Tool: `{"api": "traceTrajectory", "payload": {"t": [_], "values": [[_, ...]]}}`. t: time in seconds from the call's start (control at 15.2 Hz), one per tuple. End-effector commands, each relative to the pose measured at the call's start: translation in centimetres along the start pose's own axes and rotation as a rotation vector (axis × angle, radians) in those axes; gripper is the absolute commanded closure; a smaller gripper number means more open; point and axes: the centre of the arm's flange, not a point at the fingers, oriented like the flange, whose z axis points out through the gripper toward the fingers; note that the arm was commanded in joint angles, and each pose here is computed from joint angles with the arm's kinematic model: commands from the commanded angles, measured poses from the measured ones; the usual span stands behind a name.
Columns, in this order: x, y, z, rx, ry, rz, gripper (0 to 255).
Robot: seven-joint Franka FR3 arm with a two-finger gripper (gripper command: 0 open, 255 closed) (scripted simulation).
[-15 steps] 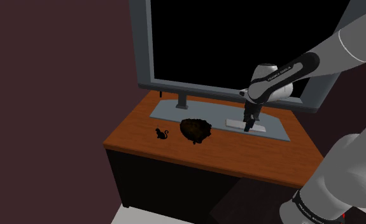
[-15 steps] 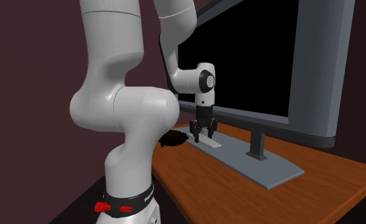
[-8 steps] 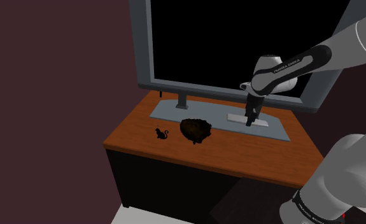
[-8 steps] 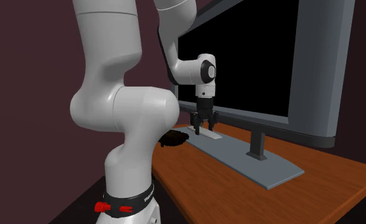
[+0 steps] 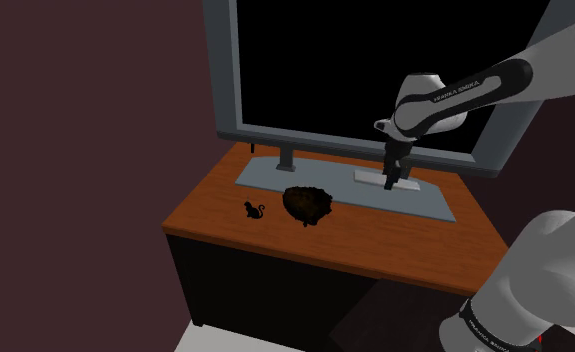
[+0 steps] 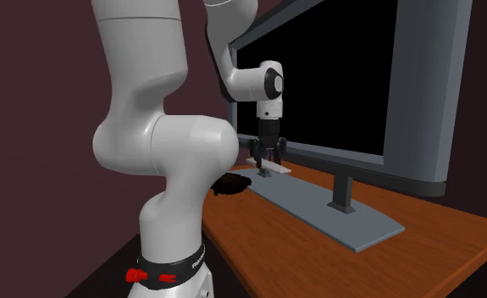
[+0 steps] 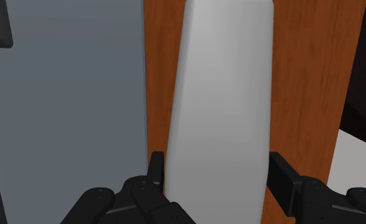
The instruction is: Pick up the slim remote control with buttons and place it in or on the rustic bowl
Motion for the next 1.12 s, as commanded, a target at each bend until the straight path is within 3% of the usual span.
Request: {"api": "traceTrajectory", "payload": {"t": [0.0, 1.06], "values": [[2.2, -0.5, 0.0, 0.0, 0.0, 0.001, 255], [22.8, -4.8, 0.0, 0.0, 0.0, 0.001, 255]]}}
